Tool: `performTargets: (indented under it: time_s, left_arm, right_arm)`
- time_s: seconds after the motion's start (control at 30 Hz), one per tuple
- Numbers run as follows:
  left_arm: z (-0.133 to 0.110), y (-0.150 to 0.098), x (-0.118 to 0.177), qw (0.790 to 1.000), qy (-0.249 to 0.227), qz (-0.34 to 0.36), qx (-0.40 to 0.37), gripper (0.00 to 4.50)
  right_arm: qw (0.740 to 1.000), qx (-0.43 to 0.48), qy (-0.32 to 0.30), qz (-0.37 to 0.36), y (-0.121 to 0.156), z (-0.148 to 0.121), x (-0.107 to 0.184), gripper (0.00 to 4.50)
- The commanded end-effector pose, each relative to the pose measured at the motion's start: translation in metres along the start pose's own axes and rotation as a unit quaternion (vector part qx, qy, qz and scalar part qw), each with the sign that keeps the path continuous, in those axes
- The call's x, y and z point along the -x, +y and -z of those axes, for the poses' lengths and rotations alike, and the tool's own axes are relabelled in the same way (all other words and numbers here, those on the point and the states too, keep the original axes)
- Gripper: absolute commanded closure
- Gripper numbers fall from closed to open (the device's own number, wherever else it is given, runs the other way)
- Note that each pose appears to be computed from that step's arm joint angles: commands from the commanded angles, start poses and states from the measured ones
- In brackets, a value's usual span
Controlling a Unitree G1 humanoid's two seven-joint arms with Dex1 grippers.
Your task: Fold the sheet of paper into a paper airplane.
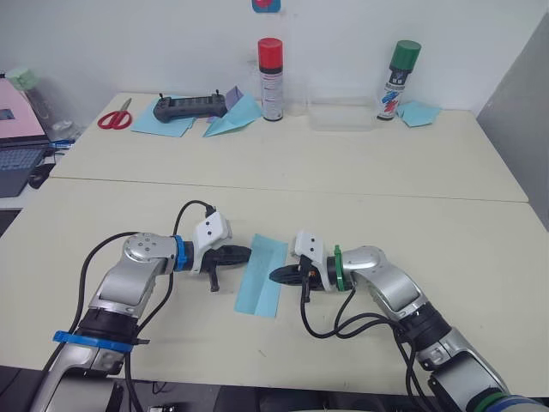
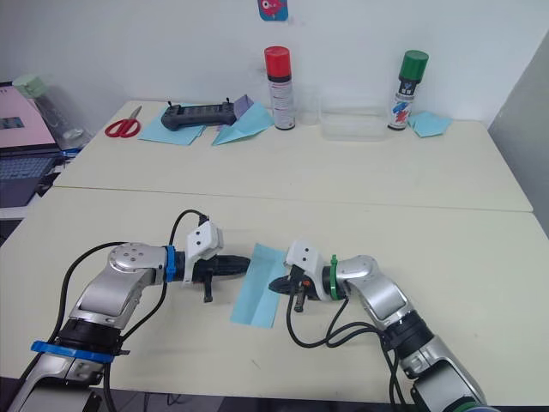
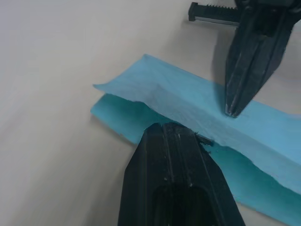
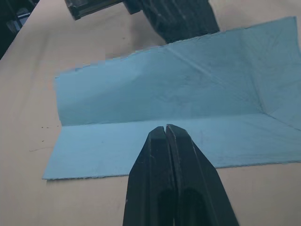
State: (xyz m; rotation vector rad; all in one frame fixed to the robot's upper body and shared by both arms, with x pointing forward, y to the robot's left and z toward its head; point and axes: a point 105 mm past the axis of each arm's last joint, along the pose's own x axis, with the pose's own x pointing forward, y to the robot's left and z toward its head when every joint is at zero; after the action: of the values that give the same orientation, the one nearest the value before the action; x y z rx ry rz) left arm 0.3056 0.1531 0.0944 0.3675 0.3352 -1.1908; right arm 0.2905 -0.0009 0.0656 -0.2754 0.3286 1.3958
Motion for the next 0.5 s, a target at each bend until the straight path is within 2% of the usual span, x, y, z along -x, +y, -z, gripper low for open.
performTargets:
  time_s: [0.03, 0.2, 0.37, 0.5]
  left_arm:
    - [-0.021, -0.004, 0.000, 0.999, -0.031, 0.004, -0.012, 4.46]
    - [-0.037, -0.006, -0.003, 0.999, -0.050, 0.006, -0.014, 4.46]
    - [-0.031, -0.008, -0.007, 0.999, -0.040, 0.011, -0.014, 4.46]
    - [-0.027, -0.010, -0.009, 0.999, -0.036, 0.013, -0.014, 4.50]
  right_arm:
    - [0.998, -0.027, 0.033, 0.036, -0.011, 0.019, 0.011, 4.50]
    - [0.999, -0.028, 0.029, 0.036, -0.012, 0.014, 0.012, 4.50]
    - [0.998, -0.038, 0.019, 0.039, -0.014, 0.007, 0.019, 4.50]
    - [0.998, -0.031, 0.021, 0.040, -0.013, 0.003, 0.029, 3.68]
